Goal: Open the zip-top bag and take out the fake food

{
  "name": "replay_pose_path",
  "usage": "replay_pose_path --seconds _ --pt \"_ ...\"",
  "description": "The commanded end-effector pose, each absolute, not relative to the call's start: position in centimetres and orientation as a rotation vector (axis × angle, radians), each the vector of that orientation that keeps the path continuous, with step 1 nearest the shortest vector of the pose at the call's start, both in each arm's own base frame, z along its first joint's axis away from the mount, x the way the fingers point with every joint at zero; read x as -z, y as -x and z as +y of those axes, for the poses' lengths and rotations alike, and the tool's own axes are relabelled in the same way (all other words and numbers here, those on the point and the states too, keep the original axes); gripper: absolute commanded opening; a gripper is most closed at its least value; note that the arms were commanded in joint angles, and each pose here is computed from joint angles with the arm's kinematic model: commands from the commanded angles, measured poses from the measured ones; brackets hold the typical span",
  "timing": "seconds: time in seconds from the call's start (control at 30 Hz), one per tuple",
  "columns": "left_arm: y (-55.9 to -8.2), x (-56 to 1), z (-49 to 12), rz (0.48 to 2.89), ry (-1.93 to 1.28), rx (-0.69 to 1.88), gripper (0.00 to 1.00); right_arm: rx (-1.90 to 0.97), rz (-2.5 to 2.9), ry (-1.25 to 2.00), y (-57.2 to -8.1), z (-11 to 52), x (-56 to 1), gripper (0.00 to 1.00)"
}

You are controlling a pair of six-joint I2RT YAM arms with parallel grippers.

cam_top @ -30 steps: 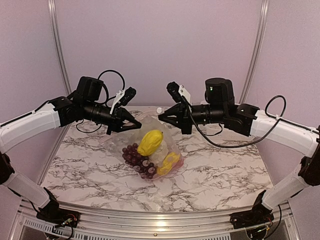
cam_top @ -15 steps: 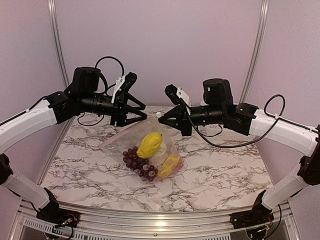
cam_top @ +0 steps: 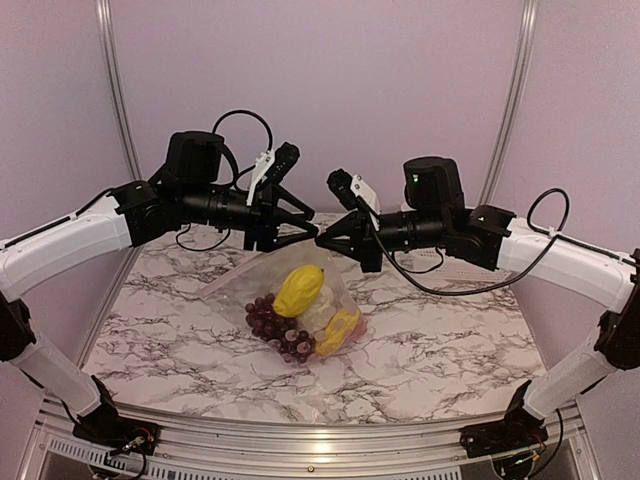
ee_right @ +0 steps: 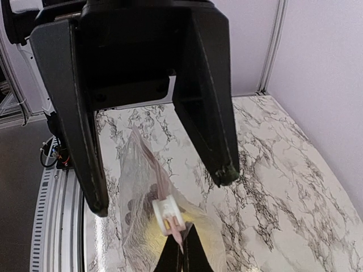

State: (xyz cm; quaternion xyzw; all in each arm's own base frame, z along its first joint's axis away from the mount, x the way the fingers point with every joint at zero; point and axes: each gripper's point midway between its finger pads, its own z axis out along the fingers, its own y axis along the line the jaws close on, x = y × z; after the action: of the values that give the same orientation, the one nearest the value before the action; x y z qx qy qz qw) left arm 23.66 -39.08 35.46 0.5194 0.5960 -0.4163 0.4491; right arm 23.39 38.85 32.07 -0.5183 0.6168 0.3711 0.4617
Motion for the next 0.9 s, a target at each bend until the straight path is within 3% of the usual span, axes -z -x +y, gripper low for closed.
replay_pose_path --seconds 0.0,0.27,0.63,0.87 --pt "-24.0 -36.1 -39.9 1.451 -1.289 1.01 0.48 -0.907 1.451 1.244 -23.5 39.2 -35.0 0.0" --pt "-23.8 -35.0 -40.0 1.464 -1.323 1.011 0.22 -0.905 1.451 1.231 -23.5 39.0 -35.1 0.0" --pt "-23.8 -34.4 -40.1 1.476 -1.343 1.005 0.26 -0.907 1.453 1.222 -23.4 38.8 -35.0 0.0" --pt "-23.8 -34.0 -40.3 1.487 -1.35 1.008 0.12 -0.902 1.454 1.219 -23.4 38.6 -35.0 0.0"
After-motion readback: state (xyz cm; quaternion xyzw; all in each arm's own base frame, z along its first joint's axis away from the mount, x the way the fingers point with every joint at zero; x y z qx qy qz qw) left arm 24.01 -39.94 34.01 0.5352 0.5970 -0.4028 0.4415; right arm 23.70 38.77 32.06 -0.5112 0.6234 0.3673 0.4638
